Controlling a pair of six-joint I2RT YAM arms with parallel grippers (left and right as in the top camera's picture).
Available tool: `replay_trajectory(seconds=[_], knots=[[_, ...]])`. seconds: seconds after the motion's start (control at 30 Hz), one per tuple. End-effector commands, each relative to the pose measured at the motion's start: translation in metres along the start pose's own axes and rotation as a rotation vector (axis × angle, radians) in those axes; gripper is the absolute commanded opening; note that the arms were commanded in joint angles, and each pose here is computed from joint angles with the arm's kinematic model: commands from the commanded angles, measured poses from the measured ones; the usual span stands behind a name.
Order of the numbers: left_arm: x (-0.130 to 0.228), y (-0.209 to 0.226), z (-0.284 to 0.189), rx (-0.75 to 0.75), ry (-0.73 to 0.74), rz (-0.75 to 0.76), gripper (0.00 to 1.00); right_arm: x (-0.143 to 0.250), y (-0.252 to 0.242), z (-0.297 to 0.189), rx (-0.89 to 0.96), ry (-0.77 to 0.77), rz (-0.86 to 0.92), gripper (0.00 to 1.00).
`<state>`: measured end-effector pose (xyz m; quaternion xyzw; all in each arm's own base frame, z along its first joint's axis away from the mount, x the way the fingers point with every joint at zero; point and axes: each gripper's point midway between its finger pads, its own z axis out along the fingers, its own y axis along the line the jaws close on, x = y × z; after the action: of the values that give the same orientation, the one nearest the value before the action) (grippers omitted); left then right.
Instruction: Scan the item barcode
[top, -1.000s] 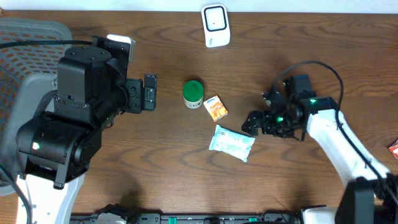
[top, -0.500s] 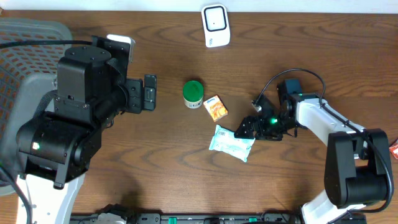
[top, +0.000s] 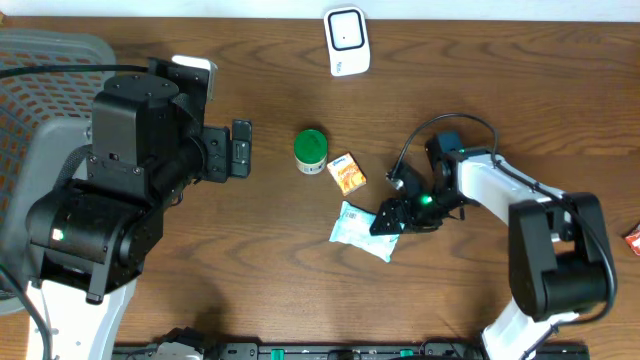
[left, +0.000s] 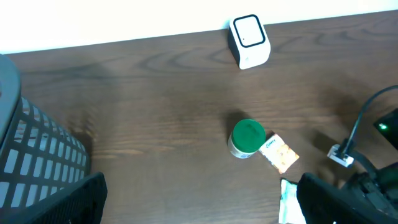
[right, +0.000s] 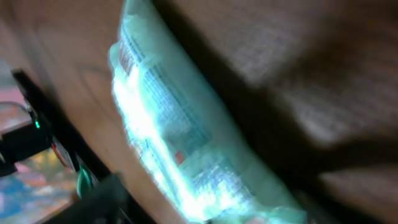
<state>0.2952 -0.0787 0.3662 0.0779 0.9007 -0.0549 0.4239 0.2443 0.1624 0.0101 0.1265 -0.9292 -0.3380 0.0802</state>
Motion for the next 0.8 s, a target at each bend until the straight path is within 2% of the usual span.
replay_trajectory(seconds=[0.0, 0.2, 0.23, 0.43, 0.6, 0.77], knots=[[0.001, 0.004, 0.001, -0.016, 0.002, -0.008, 0.98, 0.026, -0.050, 0.036, 0.149, 0.139, 0.055, 0.55], [0.001, 0.004, 0.001, -0.016, 0.002, -0.008, 0.98, 0.017, -0.049, 0.043, 0.106, 0.122, 0.018, 0.06], [0.001, 0.004, 0.001, -0.016, 0.002, -0.008, 0.98, 0.015, -0.047, 0.042, 0.098, 0.116, 0.009, 0.01], [0.001, 0.004, 0.001, -0.016, 0.002, -0.008, 0.98, -0.005, -0.009, 0.019, -0.028, 0.002, -0.073, 0.01], [0.001, 0.004, 0.001, -0.016, 0.002, -0.008, 0.98, -0.024, 0.053, -0.032, -0.246, -0.192, -0.258, 0.01], [0.001, 0.004, 0.001, -0.016, 0.002, -0.008, 0.98, -0.024, 0.090, -0.073, -0.311, -0.314, -0.367, 0.01]])
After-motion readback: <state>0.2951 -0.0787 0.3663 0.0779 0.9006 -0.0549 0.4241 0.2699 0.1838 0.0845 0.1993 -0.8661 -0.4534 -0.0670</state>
